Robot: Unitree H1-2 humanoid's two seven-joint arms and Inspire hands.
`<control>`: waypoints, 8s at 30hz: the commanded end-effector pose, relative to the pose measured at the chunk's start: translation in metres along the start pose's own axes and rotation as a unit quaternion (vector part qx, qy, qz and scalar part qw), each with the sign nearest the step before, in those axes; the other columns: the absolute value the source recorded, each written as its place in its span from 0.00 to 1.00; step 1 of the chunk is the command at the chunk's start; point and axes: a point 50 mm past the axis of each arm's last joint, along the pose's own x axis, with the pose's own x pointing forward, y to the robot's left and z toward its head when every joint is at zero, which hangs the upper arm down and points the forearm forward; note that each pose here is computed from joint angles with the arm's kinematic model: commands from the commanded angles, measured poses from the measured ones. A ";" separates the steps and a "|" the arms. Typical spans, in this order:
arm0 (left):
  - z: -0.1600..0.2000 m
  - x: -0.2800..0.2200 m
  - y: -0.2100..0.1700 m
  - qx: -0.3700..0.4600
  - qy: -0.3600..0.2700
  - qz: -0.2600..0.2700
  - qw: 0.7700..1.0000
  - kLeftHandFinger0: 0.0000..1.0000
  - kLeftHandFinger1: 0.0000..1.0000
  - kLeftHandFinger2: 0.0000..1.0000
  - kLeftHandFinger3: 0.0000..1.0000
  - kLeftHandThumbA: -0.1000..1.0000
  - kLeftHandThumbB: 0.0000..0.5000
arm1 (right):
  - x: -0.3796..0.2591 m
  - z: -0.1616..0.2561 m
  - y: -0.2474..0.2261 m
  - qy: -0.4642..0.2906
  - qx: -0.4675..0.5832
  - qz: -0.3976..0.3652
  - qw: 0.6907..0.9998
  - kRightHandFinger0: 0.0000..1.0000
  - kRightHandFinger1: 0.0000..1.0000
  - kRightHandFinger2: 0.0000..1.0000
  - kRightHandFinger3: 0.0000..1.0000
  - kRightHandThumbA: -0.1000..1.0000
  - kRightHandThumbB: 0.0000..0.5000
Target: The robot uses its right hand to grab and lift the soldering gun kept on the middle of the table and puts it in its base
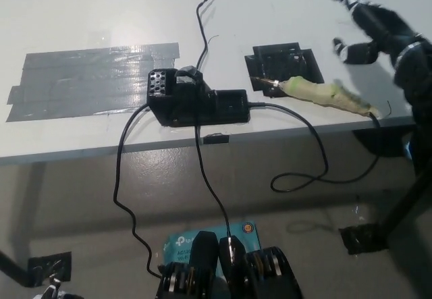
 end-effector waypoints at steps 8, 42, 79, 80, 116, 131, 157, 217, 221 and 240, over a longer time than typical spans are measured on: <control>0.009 0.000 0.005 0.016 -0.019 -0.004 1.000 0.00 0.00 0.22 0.54 1.00 1.00 | 0.001 0.026 0.006 -0.001 -0.013 0.018 1.000 1.00 1.00 1.00 1.00 0.57 0.60; 0.017 0.006 -0.007 0.018 -0.034 -0.018 0.999 0.00 0.00 0.18 0.49 1.00 1.00 | 0.000 -0.004 0.057 0.047 -0.036 0.063 0.996 1.00 1.00 1.00 1.00 0.53 0.59; 0.039 0.015 -0.023 0.010 -0.078 -0.039 0.996 0.00 0.00 0.17 0.49 1.00 1.00 | 0.001 -0.027 0.078 0.073 -0.065 0.108 0.989 1.00 1.00 1.00 1.00 0.59 0.72; 0.040 0.016 -0.023 0.011 -0.078 -0.040 0.996 0.00 0.00 0.17 0.49 1.00 1.00 | 0.000 -0.028 0.078 0.074 -0.065 0.108 0.989 1.00 1.00 1.00 1.00 0.59 0.72; 0.041 0.020 -0.027 0.015 -0.084 -0.059 0.995 0.00 0.00 0.18 0.50 1.00 1.00 | -0.010 -0.043 0.115 0.103 -0.186 0.155 0.965 0.00 0.38 0.76 0.55 0.07 0.00; 0.033 0.019 -0.027 0.019 -0.075 -0.060 0.995 0.00 0.00 0.20 0.49 1.00 1.00 | -0.025 -0.040 0.140 0.030 -0.148 0.006 0.989 0.00 0.21 0.53 0.77 0.00 0.00; 0.026 0.014 -0.022 0.021 -0.068 -0.054 0.996 0.00 0.00 0.22 0.49 1.00 1.00 | -0.026 -0.028 0.078 0.019 -0.062 -0.214 0.975 0.00 0.18 0.61 0.21 0.00 0.04; 0.023 0.012 -0.012 0.040 -0.059 -0.052 0.996 0.00 0.00 0.22 0.50 1.00 1.00 | -0.041 0.024 -0.033 -0.336 -0.287 -0.167 0.881 0.00 0.01 0.29 0.34 0.00 0.53; 0.023 0.013 -0.012 0.042 -0.062 -0.050 0.996 0.00 0.00 0.20 0.50 1.00 1.00 | -0.034 0.030 -0.027 -0.342 -0.307 -0.169 0.872 0.00 0.00 0.33 0.27 0.00 0.52; 0.025 0.013 -0.011 0.046 -0.069 -0.058 0.995 0.00 0.00 0.23 0.49 1.00 1.00 | -0.025 0.032 -0.028 -0.326 -0.344 -0.135 0.870 0.00 0.00 0.03 0.21 0.00 0.28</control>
